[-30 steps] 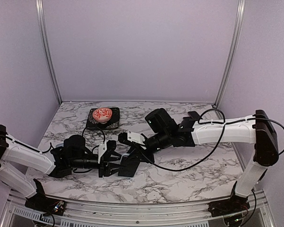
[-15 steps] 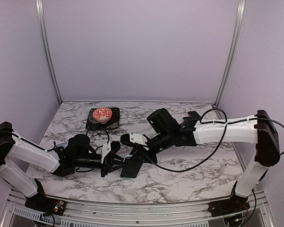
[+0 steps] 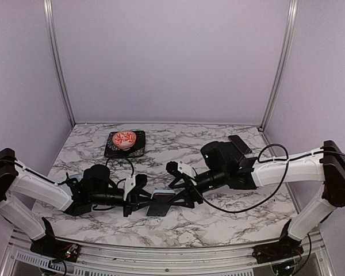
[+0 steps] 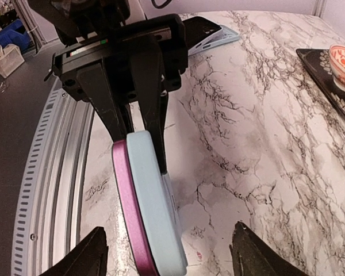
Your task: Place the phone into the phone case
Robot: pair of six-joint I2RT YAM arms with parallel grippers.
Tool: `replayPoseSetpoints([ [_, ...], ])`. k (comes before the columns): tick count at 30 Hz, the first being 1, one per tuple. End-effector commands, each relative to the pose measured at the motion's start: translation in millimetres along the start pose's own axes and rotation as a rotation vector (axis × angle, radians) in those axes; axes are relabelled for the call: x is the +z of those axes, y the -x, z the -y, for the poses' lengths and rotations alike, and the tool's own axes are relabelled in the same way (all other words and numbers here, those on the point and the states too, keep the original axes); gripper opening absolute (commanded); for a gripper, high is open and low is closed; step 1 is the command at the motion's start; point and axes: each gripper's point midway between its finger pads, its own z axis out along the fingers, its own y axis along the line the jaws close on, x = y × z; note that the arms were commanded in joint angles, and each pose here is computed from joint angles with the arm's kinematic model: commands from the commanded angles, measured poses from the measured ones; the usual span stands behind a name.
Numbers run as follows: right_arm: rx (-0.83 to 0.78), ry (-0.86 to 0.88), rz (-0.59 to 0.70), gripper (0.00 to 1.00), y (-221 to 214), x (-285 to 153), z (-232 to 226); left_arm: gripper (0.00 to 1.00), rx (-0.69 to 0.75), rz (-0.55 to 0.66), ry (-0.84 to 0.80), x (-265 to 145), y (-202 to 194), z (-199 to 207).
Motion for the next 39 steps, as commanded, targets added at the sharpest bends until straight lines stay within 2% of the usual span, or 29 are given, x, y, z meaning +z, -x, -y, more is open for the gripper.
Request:
replayPoseSetpoints([
  [1,0.011,0.012,0.098,0.59,17.2,6.1,2.6,0.0,0.004,-0.048,0.019,-3.5,-15.6,-1.3],
  [9,0.0,0.028,0.108,0.11,17.4,11.9,3.6,0.0,0.003,-0.033,0.02,-10.2,-12.4,1.5],
  [11,-0.005,0.015,0.099,0.01,17.5,11.6,5.7,0.0,0.003,-0.017,0.011,-11.7,-6.9,3.4],
  [12,-0.013,0.012,0.096,0.0,18.6,11.2,6.1,0.03,0.0,-0.007,0.004,-12.2,-3.1,4.3],
  [16,-0.067,-0.004,0.072,0.0,23.0,11.5,1.2,0.27,-0.013,0.053,-0.021,-14.0,21.6,6.7],
  [19,-0.11,-0.018,0.043,0.0,25.2,13.8,-2.9,0.34,0.005,0.089,-0.018,-16.3,36.8,5.7],
  [22,-0.129,-0.029,0.021,0.0,27.2,15.0,-2.8,0.3,0.007,0.076,-0.018,-14.7,34.3,4.9],
  [27,-0.156,-0.032,0.015,0.0,33.9,16.4,-4.5,0.3,-0.022,0.035,-0.048,-9.1,23.8,8.4],
  [32,-0.162,-0.013,-0.031,0.0,27.7,19.9,-8.1,0.3,-0.016,0.046,-0.051,-6.4,32.4,6.3],
  [33,-0.165,-0.015,-0.031,0.0,28.5,19.9,-7.6,0.25,-0.013,0.047,-0.053,-6.3,33.3,6.4],
  [34,-0.166,-0.015,-0.032,0.0,28.9,19.6,-7.5,0.09,-0.008,0.047,-0.052,-6.0,33.4,6.0],
  [35,-0.168,-0.015,-0.032,0.0,29.7,19.4,-7.5,0.0,-0.007,0.046,-0.046,-6.0,33.3,5.0],
  [37,-0.172,-0.016,-0.028,0.0,31.3,18.6,-7.8,0.0,-0.006,0.038,-0.047,-6.9,29.9,6.1],
  [38,-0.171,-0.016,-0.026,0.05,32.0,18.0,-8.1,0.0,-0.005,0.035,-0.039,-7.4,28.9,5.1],
  [39,-0.168,-0.016,-0.026,0.15,31.5,17.7,-8.3,0.0,-0.009,0.029,-0.024,-8.0,26.3,3.1],
])
